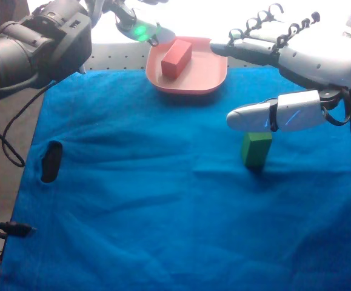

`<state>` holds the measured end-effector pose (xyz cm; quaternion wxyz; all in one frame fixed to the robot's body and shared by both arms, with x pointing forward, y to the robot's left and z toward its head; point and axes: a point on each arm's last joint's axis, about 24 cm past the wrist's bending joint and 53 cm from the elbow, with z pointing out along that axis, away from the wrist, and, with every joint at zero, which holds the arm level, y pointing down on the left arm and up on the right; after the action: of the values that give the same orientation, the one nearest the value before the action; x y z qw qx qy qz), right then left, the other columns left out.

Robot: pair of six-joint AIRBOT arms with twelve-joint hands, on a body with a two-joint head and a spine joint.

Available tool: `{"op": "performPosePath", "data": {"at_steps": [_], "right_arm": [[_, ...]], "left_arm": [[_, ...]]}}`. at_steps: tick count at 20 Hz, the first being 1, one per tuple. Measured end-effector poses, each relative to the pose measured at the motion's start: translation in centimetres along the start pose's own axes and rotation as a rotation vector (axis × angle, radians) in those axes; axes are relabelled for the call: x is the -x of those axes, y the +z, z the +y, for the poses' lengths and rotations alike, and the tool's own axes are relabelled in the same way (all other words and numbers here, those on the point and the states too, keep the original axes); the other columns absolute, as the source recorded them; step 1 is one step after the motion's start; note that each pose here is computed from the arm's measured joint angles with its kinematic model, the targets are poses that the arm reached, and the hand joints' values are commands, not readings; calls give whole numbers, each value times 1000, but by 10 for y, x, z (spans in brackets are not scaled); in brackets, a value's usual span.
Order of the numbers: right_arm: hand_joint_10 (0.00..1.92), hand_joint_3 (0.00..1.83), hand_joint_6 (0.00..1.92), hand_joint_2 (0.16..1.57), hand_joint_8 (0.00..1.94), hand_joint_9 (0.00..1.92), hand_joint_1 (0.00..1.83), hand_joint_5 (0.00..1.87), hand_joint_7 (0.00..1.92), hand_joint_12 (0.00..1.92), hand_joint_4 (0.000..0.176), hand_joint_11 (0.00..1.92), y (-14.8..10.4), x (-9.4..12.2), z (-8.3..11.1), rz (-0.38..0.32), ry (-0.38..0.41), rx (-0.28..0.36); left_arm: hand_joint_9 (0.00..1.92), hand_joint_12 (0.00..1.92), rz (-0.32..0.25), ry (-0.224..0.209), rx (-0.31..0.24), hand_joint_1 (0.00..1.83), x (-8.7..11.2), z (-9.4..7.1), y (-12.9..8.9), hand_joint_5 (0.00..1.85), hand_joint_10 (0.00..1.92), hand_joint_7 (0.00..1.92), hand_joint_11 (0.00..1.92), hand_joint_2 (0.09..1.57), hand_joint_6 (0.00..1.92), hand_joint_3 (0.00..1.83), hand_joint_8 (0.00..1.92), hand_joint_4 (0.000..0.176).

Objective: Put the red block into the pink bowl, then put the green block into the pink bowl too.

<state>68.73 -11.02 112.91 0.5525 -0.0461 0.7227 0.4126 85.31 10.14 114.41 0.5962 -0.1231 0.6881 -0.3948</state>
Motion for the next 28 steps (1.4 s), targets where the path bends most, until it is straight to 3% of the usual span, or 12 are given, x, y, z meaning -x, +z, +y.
{"op": "performPosePath", "data": {"at_steps": [7, 9, 10, 13, 18, 19, 20, 24, 25, 26, 27, 28], "right_arm": [[2, 1, 3, 879, 1, 108, 0, 123, 162, 420, 153, 0, 0, -1, 0, 0, 5, 1], [3, 0, 1, 874, 1, 122, 0, 108, 151, 512, 155, 0, 1, -1, 0, 0, 7, 0], [0, 0, 0, 860, 0, 113, 0, 103, 139, 514, 172, 0, 1, 0, 0, -3, 13, -2], [0, 2, 0, 891, 0, 84, 14, 89, 106, 435, 156, 0, 0, 2, -2, -11, 29, -11], [8, 1, 6, 884, 8, 44, 114, 104, 79, 218, 176, 0, -5, 10, -11, -22, 33, -36], [4, 5, 1, 922, 3, 48, 137, 102, 89, 199, 152, 0, -10, 10, -17, -18, 37, -54], [2, 6, 1, 940, 0, 47, 142, 89, 85, 179, 148, 0, -15, 10, -23, -14, 37, -68], [0, 1, 0, 967, 0, 73, 138, 96, 99, 310, 84, 0, -34, -8, -48, 34, 72, -153], [4, 0, 0, 958, 4, 81, 124, 85, 108, 308, 82, 0, -35, -9, -48, 36, 71, -154], [4, 0, 0, 958, 4, 81, 124, 85, 108, 308, 82, 0, -36, -10, -49, 39, 74, -159], [10, 0, 2, 948, 15, 108, 127, 83, 154, 278, 114, 0, -39, -12, -50, 42, 80, -164], [8, 0, 2, 933, 9, 120, 139, 93, 173, 293, 122, 0, -41, -15, -50, 48, 84, -166]], "left_arm": [[735, 840, 5, -17, 42, 1099, 7, 27, -16, 685, 12, 799, 255, 963, 0, 7, 1, 0], [816, 1031, -8, -31, 55, 1120, 18, 37, -25, 687, 6, 828, 251, 977, 0, 0, 0, 0], [842, 1073, -18, -35, 52, 1110, 23, 39, -29, 682, 15, 836, 284, 987, 0, 4, 3, 0], [944, 1198, -30, -47, 56, 1106, 32, 48, -42, 695, 37, 890, 461, 977, 8, 0, 12, 0], [961, 1279, -52, -14, 73, 958, 52, 58, -60, 661, 19, 927, 465, 1008, 0, 1, 3, 0], [955, 1369, -60, -5, 81, 967, 58, 64, -66, 683, 11, 950, 402, 993, 3, 0, 4, 0], [964, 1386, -63, -1, 88, 971, 60, 69, -71, 685, 15, 957, 408, 999, 2, 2, 5, 0], [1006, 1235, -55, -20, 138, 1067, 56, 94, -91, 725, 22, 1004, 520, 984, 2, 0, 6, 0], [1008, 1175, -56, -22, 141, 1054, 56, 96, -94, 723, 19, 1000, 547, 978, 0, 0, 2, 0], [1008, 1175, -58, -16, 147, 1054, 57, 98, -98, 723, 19, 1000, 547, 978, 0, 0, 2, 0], [978, 1175, -64, -11, 161, 1037, 59, 105, -105, 716, 3, 982, 506, 990, 0, 3, 0, 0], [956, 1168, -67, -4, 176, 1020, 62, 112, -110, 697, 0, 967, 479, 1000, 0, 7, 0, 0]]}}
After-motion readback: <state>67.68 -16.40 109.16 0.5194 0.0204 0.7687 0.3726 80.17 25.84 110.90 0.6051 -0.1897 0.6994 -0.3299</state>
